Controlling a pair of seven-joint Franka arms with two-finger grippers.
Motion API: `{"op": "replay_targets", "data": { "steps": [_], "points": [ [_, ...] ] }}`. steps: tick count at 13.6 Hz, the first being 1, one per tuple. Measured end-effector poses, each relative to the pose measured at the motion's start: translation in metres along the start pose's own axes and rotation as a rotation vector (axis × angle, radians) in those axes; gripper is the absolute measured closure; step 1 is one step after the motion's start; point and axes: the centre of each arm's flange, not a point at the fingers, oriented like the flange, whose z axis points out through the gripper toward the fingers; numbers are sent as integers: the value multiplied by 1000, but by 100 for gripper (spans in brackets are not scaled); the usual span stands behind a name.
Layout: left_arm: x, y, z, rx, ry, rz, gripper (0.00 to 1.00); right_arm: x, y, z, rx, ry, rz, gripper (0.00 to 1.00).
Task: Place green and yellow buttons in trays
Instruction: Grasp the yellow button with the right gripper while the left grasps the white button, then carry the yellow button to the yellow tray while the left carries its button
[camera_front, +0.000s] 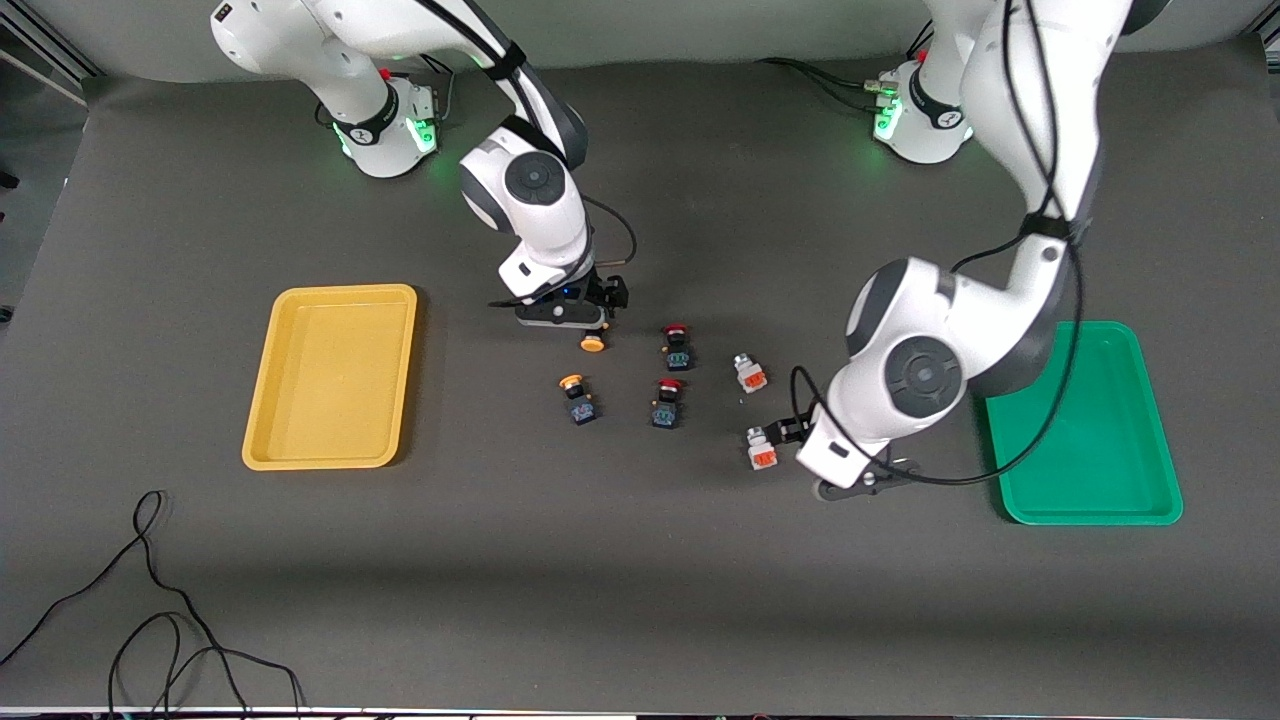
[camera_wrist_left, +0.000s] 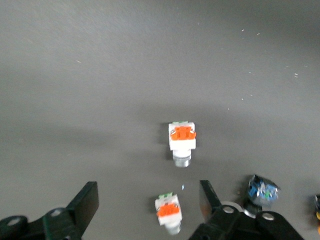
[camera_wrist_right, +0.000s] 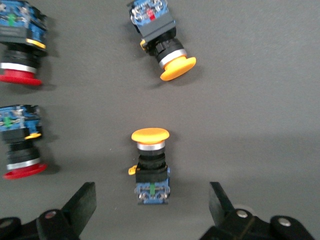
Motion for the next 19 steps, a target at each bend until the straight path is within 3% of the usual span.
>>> {"op": "replay_targets", "data": {
  "steps": [2, 10, 11, 14, 15, 16, 19],
  "points": [
    [4, 6, 27, -10, 8, -35, 15, 0, 1, 19, 3, 2, 0, 0],
    [-7, 37, 137, -36, 30, -65, 15, 13, -8, 47, 4, 9, 7, 3],
    [-6, 36, 141, -34, 31, -66, 24, 13, -8, 48, 6, 11, 8, 10],
    [-4, 37, 135, -39, 42, -64, 58, 14, -8, 50, 7, 13, 9, 49],
    [-3, 38, 133, -41, 44, -64, 58, 14, -8, 50, 7, 13, 9, 61],
    [-3, 38, 133, -43, 45, -71, 58, 16, -7, 50, 6, 14, 12, 66],
    [4, 36, 105, -28, 49, -104, 58, 28, -4, 42, 11, 30, 28, 65]
  ]
}}
